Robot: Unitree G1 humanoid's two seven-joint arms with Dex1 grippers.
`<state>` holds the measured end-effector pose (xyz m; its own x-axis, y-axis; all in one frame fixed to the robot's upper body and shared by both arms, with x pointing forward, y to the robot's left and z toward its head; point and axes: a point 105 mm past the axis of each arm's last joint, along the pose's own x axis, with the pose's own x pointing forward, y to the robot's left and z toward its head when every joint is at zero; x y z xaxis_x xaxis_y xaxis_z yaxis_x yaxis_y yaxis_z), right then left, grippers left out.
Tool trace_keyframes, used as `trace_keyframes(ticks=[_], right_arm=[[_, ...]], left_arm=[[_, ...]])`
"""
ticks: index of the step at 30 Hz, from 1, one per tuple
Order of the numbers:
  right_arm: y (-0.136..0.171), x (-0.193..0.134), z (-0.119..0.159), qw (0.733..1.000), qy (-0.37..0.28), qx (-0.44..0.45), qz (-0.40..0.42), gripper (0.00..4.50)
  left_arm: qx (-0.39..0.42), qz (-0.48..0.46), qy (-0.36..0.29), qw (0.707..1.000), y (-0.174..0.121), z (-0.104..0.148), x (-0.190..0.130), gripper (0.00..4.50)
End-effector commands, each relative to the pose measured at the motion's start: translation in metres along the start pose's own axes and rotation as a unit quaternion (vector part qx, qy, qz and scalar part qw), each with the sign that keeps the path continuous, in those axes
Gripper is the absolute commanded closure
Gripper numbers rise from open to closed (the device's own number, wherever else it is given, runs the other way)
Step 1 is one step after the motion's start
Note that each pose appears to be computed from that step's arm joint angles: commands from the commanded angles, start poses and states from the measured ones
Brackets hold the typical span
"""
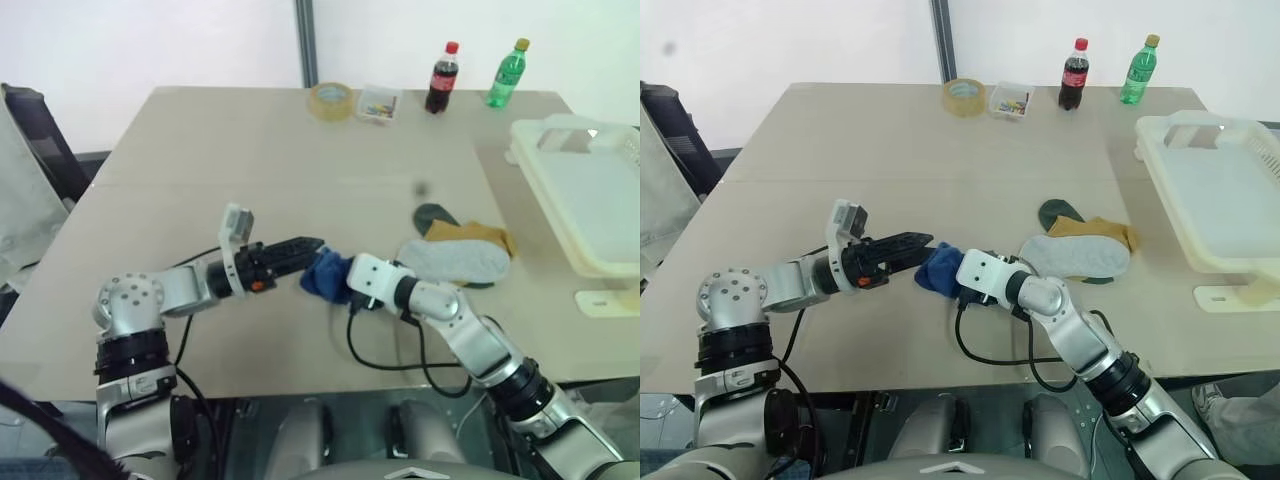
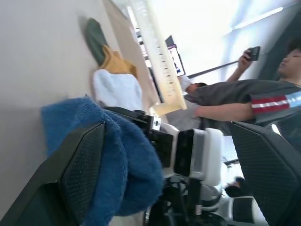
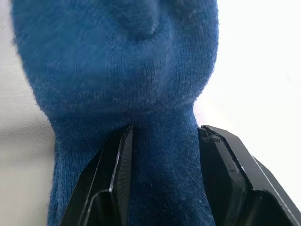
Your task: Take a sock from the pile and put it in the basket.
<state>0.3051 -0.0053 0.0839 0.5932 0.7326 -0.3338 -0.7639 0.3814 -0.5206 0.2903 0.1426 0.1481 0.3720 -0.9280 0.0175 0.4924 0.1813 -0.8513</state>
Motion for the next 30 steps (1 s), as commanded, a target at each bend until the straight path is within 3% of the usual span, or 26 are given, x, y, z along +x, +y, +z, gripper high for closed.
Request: trace_keyframes(ticks=[1, 8, 12, 18, 22, 25, 30], right_arm=[[-0.003, 0.0, -0.023, 0.999, 0.048, 0.002, -0.007, 2.28], [-0.028, -0.031, -0.014, 0.996, 0.071, 0.044, -0.012, 2.28], [-0.034, -0.059, -0.013, 0.991, 0.106, 0.071, 0.032, 2.28], [-0.047, -0.088, 0.012, 0.985, 0.088, 0.137, 0.065, 2.28], [-0.056, -0.102, 0.009, 0.981, 0.098, 0.156, 0.051, 2.28], [-0.061, -0.105, 0.0, 0.982, 0.116, 0.147, 0.03, 2.28], [-0.045, -0.083, 0.006, 0.985, 0.085, 0.145, 0.031, 2.28]], left_arm=[[0.006, -0.021, -0.005, 1.0, -0.009, 0.0, 0.006, 0.03], [0.0, -0.023, -0.01, 1.0, -0.007, -0.002, 0.016, 0.03], [-0.006, -0.02, -0.025, 0.999, -0.001, 0.001, 0.025, 0.03], [-0.013, -0.042, -0.021, 0.999, -0.005, -0.001, 0.044, 0.03], [-0.022, -0.055, -0.021, 0.998, -0.006, -0.002, 0.052, 0.03], [-0.019, -0.047, -0.016, 0.999, -0.003, -0.004, 0.054, 0.03], [-0.007, -0.012, -0.036, 0.999, 0.005, 0.007, 0.033, 0.03]])
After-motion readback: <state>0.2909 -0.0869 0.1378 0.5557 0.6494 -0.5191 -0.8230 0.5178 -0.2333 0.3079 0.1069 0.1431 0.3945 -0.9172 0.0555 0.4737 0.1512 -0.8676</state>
